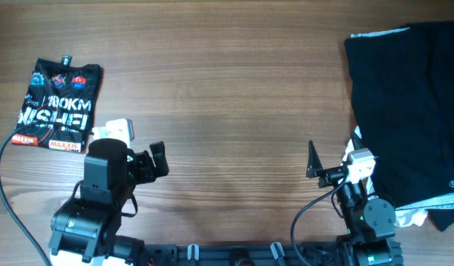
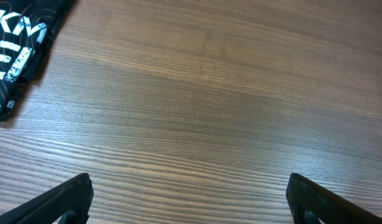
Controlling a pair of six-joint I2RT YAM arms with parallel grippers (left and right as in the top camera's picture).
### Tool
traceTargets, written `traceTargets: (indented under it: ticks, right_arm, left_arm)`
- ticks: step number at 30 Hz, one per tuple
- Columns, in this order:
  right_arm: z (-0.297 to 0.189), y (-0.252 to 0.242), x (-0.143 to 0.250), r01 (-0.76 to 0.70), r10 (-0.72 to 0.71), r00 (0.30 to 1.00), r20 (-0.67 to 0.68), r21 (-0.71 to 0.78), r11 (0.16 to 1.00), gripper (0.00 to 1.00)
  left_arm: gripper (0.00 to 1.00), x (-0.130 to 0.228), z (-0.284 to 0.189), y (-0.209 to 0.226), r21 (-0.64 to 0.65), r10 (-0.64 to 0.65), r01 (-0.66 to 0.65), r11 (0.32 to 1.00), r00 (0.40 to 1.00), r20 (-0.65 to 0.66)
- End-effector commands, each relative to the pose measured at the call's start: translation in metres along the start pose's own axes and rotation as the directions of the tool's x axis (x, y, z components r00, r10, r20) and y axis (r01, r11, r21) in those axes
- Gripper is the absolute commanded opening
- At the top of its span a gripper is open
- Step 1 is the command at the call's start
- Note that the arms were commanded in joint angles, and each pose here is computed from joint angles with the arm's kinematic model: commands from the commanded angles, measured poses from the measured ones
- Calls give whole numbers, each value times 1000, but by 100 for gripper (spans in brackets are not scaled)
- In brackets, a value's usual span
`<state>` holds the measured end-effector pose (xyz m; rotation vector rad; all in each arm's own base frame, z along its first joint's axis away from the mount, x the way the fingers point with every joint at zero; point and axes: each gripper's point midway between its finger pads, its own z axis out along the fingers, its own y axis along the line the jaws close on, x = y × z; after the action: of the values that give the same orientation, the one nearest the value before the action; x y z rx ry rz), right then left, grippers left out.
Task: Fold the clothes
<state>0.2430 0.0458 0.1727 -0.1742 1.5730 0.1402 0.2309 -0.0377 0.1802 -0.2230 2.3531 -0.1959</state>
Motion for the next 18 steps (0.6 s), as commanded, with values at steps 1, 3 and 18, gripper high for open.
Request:
traceTargets:
  ticks: [1, 3, 18]
  right_arm:
    - [-1, 1, -3, -1, 1, 1000, 12, -10, 1000, 100]
    - [-1, 1, -3, -1, 1, 1000, 12, -10, 1000, 100]
    - [-1, 1, -3, -1, 1, 1000, 12, -9, 1000, 100]
  left_arm:
    - [100, -4, -9, 0, 9, 11, -11, 1000, 999, 47]
    - [100, -7, -14, 0, 19, 8, -9, 1000, 997, 71]
    - [100, -3, 22, 7, 206, -103, -21, 978, 814, 571]
